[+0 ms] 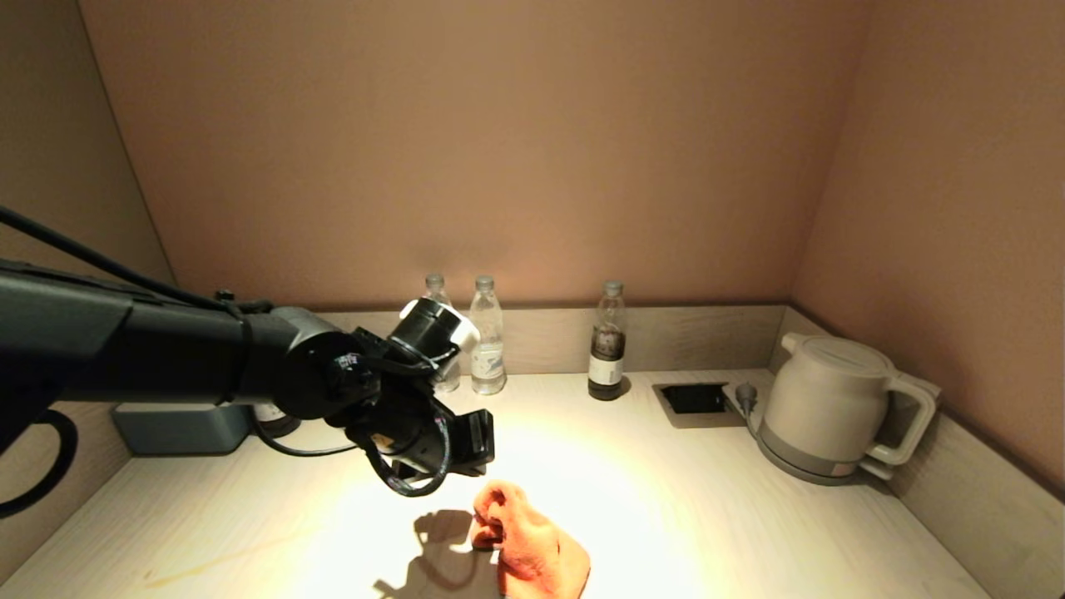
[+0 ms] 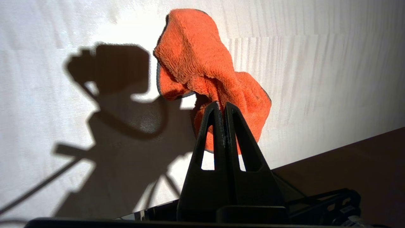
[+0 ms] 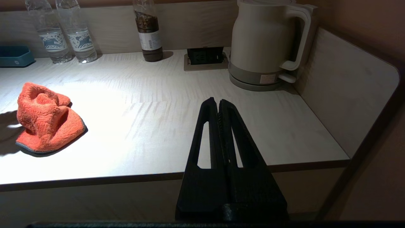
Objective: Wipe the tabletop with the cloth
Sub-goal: Pick up the tablecloth
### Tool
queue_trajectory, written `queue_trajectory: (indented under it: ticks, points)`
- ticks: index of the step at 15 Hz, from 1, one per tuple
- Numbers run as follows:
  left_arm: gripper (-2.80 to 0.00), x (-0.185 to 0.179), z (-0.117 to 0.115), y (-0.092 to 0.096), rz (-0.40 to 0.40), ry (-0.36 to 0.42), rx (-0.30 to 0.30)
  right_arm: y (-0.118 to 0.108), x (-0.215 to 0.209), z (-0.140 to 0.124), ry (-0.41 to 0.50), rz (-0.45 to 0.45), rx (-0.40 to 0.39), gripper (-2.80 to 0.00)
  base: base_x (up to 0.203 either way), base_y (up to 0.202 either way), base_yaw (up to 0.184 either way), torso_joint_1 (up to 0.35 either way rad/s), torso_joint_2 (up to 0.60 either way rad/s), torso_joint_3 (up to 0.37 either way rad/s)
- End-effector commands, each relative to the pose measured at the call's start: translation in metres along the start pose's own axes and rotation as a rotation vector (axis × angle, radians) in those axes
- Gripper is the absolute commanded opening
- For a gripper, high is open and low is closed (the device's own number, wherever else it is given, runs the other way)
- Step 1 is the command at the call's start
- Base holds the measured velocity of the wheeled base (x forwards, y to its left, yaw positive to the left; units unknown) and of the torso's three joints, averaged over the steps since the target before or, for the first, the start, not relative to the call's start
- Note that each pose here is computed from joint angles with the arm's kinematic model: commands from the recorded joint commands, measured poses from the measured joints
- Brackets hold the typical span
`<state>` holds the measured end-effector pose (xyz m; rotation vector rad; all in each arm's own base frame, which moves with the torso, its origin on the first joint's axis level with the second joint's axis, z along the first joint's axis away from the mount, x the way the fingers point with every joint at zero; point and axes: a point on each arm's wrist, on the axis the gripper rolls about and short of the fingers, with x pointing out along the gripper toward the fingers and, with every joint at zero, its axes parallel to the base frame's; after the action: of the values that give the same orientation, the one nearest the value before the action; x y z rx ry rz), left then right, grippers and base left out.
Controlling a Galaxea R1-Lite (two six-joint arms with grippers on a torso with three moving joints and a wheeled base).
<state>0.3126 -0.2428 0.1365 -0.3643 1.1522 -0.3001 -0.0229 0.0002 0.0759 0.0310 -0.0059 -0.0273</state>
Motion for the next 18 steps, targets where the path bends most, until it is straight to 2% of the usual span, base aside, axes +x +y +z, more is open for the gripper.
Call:
queue_trajectory:
  ticks: [1, 4, 6, 8, 10, 11, 12, 15, 18]
  points:
    - [-2.8, -0.027, 0.015, 0.012, -0.001, -0.053, -0.042, 0.0, 0.0, 0.0, 0.001, 0.0, 0.0, -2.8, 0.0, 0.0, 0.0, 0.0, 0.0, 0.0]
    - [-2.8, -0.019, 0.018, 0.026, 0.051, -0.018, -0.063, 0.0, 0.0, 0.0, 0.001, 0.0, 0.0, -2.8, 0.0, 0.0, 0.0, 0.0, 0.0, 0.0]
    - [-2.8, -0.007, 0.019, 0.026, 0.059, -0.002, -0.06, 0.0, 0.0, 0.0, 0.001, 0.0, 0.0, -2.8, 0.0, 0.0, 0.0, 0.0, 0.0, 0.0]
    - [-2.8, 0.009, 0.008, 0.01, 0.048, 0.037, -0.009, 0.0, 0.0, 0.0, 0.001, 0.001, 0.0, -2.8, 0.0, 0.0, 0.0, 0.0, 0.0, 0.0]
    - [-2.8, 0.017, -0.004, -0.006, 0.032, 0.064, 0.072, 0.0, 0.0, 0.0, 0.001, 0.001, 0.0, -2.8, 0.0, 0.0, 0.0, 0.0, 0.0, 0.0]
    - [-2.8, 0.018, -0.006, -0.008, 0.032, 0.07, 0.085, 0.0, 0.0, 0.0, 0.001, 0.0, 0.0, -2.8, 0.0, 0.0, 0.0, 0.0, 0.0, 0.0]
    - [0.0, 0.021, -0.012, -0.018, 0.027, 0.087, 0.121, 0.0, 0.0, 0.0, 0.001, 0.0, 0.0, -2.8, 0.0, 0.0, 0.0, 0.0, 0.0, 0.0]
    - [0.0, 0.025, -0.019, -0.038, 0.015, 0.111, 0.177, 0.0, 0.0, 0.0, 0.001, 0.001, 0.0, -2.8, 0.0, 0.0, 0.0, 0.0, 0.0, 0.0]
    - [0.0, 0.033, -0.021, -0.042, 0.016, 0.122, 0.189, 0.0, 0.0, 0.0, 0.001, 0.0, 0.0, -2.8, 0.0, 0.0, 0.0, 0.0, 0.0, 0.0]
